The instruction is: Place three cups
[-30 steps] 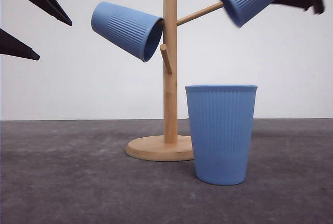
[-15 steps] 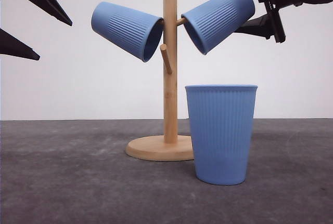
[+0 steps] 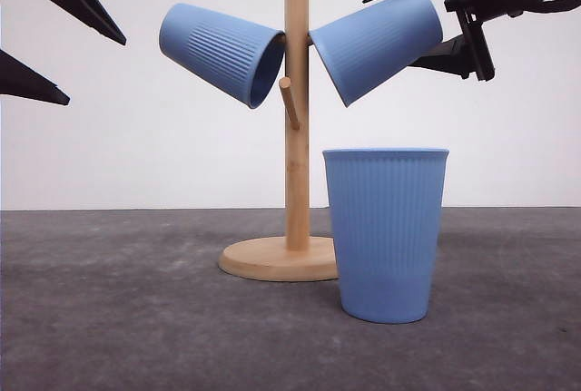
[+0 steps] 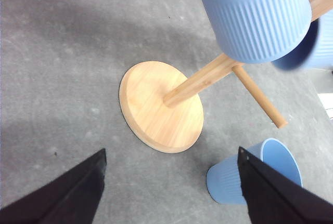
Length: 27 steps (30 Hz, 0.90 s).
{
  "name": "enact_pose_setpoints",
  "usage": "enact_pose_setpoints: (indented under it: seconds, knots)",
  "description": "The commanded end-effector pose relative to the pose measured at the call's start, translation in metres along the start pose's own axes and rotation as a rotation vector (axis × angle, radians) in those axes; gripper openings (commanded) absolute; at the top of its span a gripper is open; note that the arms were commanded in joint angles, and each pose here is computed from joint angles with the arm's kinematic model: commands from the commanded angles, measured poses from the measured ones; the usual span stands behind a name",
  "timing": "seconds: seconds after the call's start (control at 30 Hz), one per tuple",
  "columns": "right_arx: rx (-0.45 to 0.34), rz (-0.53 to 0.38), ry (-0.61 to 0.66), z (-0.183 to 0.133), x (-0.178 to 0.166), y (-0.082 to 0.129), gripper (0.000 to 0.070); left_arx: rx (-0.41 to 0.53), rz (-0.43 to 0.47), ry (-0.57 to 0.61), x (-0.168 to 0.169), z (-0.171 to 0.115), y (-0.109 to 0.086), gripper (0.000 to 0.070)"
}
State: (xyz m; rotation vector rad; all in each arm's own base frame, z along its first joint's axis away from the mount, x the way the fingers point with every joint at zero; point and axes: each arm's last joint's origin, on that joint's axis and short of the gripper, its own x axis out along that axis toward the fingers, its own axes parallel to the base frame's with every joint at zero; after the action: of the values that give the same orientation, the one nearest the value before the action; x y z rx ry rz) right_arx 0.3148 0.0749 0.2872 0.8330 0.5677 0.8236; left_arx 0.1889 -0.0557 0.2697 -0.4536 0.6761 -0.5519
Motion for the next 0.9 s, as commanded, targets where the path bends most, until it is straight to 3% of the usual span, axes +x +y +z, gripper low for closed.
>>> enact_pose_setpoints:
  seconds: [0.0,0.33,0.63,0.87]
  knots:
    - [-0.025,0.004,0.007,0.002,0.003,0.0,0.0496,0.006,-0.004,-0.013,0.0,0.003,-0.002,0.0467]
    - [-0.053,-0.014,-0.006,0.005,-0.004,0.0,0.05,0.006,-0.004,-0.013,0.0,0.003,-0.002,0.0467]
    - [-0.075,-0.052,-0.101,0.022,-0.037,0.002,0.0499,0.006,-0.004,-0.013,0.0,0.003,-0.002,0.0468]
    - [-0.126,-0.204,-0.047,0.015,-0.076,0.005,0.0499,-0.002,-0.004,-0.012,0.0,0.003,-0.002,0.0468]
